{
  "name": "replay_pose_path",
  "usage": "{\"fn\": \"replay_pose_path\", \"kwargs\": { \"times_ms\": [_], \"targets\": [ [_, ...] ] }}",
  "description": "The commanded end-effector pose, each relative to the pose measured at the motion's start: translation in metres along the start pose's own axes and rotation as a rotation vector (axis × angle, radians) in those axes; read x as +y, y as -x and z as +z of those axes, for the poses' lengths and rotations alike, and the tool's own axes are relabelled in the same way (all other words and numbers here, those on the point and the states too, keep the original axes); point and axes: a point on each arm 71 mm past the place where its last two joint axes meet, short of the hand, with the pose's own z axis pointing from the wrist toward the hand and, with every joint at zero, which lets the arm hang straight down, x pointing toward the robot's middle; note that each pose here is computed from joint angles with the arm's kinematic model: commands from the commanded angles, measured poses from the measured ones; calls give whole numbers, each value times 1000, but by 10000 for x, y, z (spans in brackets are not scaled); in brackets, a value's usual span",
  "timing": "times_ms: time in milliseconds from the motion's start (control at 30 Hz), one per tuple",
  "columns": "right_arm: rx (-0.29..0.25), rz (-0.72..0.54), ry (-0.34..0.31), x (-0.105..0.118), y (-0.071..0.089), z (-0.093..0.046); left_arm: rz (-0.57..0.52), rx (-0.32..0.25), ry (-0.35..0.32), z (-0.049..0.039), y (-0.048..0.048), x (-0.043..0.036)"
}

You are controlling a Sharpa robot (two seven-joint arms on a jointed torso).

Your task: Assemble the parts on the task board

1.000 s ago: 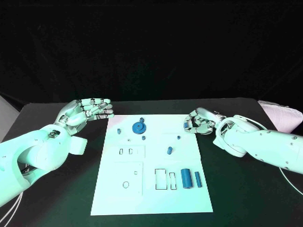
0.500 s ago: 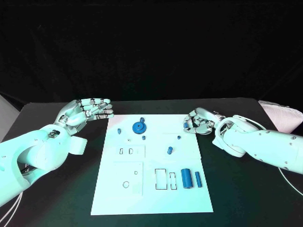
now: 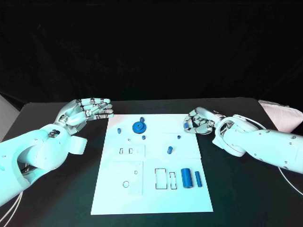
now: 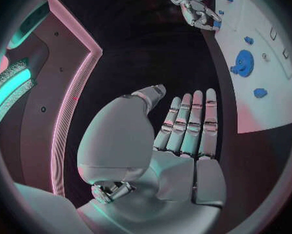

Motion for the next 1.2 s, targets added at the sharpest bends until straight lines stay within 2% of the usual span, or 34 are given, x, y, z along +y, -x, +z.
{"fn": "replay_pose_path", "kwargs": {
  "times_ms": [33,467,600,767,1000,1200],
  "targets": [
    [-12,-9,29,19,4,-1,-3,16,-6,4,-21,-7],
    [-81,1,37,39,48,-4,-3,17,-5,4,-25,-6],
    [-111,6,19,58,61,-10,1,19,-3,7,-27,-2],
    [-122,19,-11,119,60,-12,14,23,4,13,-37,6],
    [-128,38,-37,335,59,2,44,35,16,26,-60,21],
    [-101,49,-34,639,-21,32,69,46,30,52,-91,46]
  ]
}}
